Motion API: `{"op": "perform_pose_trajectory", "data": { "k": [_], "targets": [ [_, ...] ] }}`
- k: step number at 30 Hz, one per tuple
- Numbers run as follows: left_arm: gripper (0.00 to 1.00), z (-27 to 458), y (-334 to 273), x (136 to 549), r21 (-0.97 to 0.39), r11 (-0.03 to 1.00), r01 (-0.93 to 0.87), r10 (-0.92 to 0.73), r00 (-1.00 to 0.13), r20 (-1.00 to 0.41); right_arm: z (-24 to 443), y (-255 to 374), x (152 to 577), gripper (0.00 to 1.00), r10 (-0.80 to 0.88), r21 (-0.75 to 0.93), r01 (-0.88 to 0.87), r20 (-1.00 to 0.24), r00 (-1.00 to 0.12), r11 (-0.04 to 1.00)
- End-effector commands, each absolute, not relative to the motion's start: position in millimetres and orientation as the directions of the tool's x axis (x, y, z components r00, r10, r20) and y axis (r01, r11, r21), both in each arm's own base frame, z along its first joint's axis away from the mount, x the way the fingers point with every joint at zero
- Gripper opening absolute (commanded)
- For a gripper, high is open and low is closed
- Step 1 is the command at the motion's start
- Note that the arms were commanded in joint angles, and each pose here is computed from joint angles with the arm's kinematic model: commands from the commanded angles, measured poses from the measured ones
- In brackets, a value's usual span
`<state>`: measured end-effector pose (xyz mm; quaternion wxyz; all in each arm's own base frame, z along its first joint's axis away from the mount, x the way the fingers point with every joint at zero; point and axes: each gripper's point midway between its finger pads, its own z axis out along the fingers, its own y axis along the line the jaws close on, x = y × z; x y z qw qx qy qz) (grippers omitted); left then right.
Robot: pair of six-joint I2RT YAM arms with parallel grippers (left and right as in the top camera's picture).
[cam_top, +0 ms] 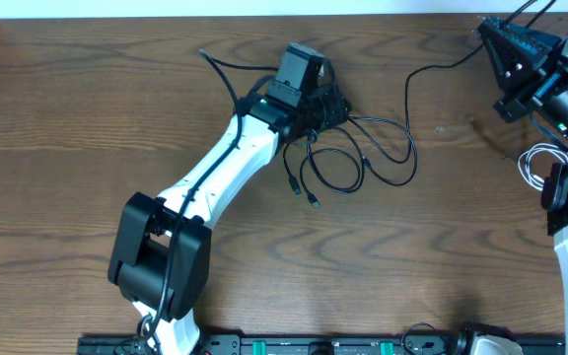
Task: Untangle cables
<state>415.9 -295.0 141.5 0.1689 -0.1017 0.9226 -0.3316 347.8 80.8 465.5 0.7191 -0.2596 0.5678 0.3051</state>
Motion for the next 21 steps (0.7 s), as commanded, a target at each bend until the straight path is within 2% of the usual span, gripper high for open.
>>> {"op": "perform_pose_trajectory", "data": {
  "k": [1, 5, 9, 14, 21],
  "targets": [
    [0.43, 141.7, -295.9, 407.0, -0.636, 0.767, -0.088, -0.291, -0.931, -0.222, 465.4, 79.6, 349.6, 0.01, 0.152, -0.012, -0.733, -0.976, 0.156, 0.680],
    [0.38, 129.4, -289.7, 392.0, -0.591, 0.796, -0.129, -0.279, -0.945, -0.171, 464.4, 79.4, 350.8, 0.01, 0.152, -0.009, -0.733, -0.976, 0.153, 0.680],
    [0.37, 108.6, -267.2, 374.5, -0.470, 0.859, -0.201, -0.292, -0.947, -0.130, 464.2, 79.3, 350.9, 0.01, 0.152, -0.008, -0.733, -0.976, 0.153, 0.680],
    [0.37, 84.9, -224.6, 365.1, -0.255, 0.929, -0.267, -0.318, -0.929, -0.187, 464.2, 79.4, 350.9, 0.01, 0.152, -0.009, -0.733, -0.976, 0.153, 0.680],
    [0.37, 44.4, -178.3, 344.0, -0.045, 0.949, -0.311, -0.313, -0.923, -0.222, 462.8, 79.1, 351.5, 0.01, 0.154, -0.001, -0.733, -0.978, 0.144, 0.680]
  ]
}}
